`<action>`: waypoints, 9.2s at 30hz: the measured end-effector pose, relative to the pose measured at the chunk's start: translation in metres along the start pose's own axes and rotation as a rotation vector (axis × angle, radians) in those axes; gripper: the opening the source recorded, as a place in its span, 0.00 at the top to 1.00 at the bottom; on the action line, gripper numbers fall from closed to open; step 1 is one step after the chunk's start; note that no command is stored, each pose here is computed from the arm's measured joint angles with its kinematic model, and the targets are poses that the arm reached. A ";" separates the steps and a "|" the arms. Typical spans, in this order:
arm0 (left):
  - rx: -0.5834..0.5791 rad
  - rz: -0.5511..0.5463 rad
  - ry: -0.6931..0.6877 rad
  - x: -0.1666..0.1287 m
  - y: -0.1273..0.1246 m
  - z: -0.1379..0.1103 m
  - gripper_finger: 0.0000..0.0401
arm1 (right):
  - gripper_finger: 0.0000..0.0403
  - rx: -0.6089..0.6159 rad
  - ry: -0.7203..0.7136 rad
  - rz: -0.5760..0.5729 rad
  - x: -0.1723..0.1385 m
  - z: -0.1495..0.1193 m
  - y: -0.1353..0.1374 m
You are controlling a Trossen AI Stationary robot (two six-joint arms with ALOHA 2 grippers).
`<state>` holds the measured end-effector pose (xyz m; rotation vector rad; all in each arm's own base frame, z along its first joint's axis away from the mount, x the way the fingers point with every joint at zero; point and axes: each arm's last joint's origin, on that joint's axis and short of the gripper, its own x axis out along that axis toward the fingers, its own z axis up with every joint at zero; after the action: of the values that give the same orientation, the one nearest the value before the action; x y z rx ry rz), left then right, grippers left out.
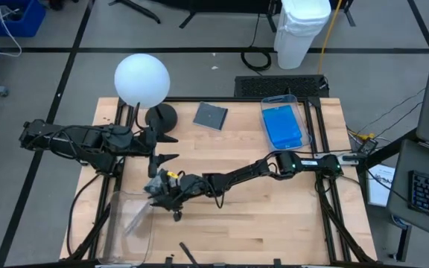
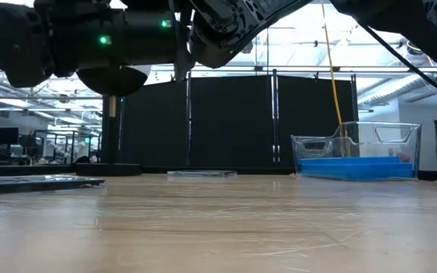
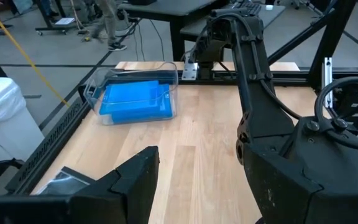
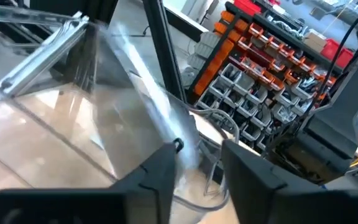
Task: Pick & place jewel cases by type
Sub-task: Put the middle black CD case into the bottom transparent bin, then put the bottom black CD case into the bottom transparent bin
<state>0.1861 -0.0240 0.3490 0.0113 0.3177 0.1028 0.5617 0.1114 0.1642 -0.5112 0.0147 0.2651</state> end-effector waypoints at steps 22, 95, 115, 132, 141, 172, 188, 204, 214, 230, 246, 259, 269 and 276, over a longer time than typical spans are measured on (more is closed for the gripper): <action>-0.019 0.024 0.233 -0.002 0.002 -0.023 0.41 | 0.59 0.103 0.450 0.063 -0.022 0.008 0.001; 0.074 -0.308 0.991 0.171 -0.057 -0.170 0.41 | 0.50 0.640 0.812 -0.037 -0.222 -0.032 0.070; 0.166 -0.349 0.876 0.171 -0.082 -0.168 0.41 | 0.52 0.434 0.939 -0.124 -0.233 -0.051 0.065; 0.203 -0.300 0.904 0.169 -0.077 -0.169 0.41 | 0.52 0.018 0.784 -0.156 -0.218 -0.043 0.072; 0.204 -0.299 0.926 0.168 -0.076 -0.170 0.41 | 0.52 -0.145 0.757 -0.237 -0.214 -0.029 0.077; 0.214 -0.291 0.937 0.166 -0.078 -0.171 0.41 | 0.52 -0.118 0.459 -0.262 -0.197 0.005 0.069; 0.208 -0.293 0.862 0.173 -0.078 -0.168 0.41 | 0.52 0.026 0.330 -0.259 -0.191 -0.002 0.037; -0.056 -0.184 0.863 0.180 -0.065 -0.164 0.41 | 0.52 0.046 0.311 -0.324 -0.191 -0.008 0.019; -0.009 -0.198 0.861 0.178 -0.064 -0.163 0.41 | 0.52 0.047 0.304 -0.308 -0.191 -0.007 0.020; -0.003 -0.142 0.667 0.153 -0.058 -0.116 0.41 | 0.52 0.036 0.326 -0.281 -0.189 -0.011 0.023; 0.054 -0.103 0.765 0.141 -0.053 -0.119 0.41 | 0.52 -0.012 0.526 -0.140 -0.192 -0.024 0.034; 0.145 0.054 1.008 0.131 -0.022 -0.136 0.41 | 0.50 0.121 0.790 0.041 -0.188 -0.021 0.035; 0.163 0.078 1.121 0.149 -0.005 -0.159 0.41 | 0.45 0.084 0.875 0.000 -0.180 -0.057 0.038; 0.247 0.050 1.200 0.153 0.002 -0.169 0.41 | 0.47 0.127 0.881 -0.014 -0.180 -0.059 0.039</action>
<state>0.2778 -0.0070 0.1404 0.2078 1.5282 0.1104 0.3806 0.0714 0.1085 -0.4675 0.8783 0.0079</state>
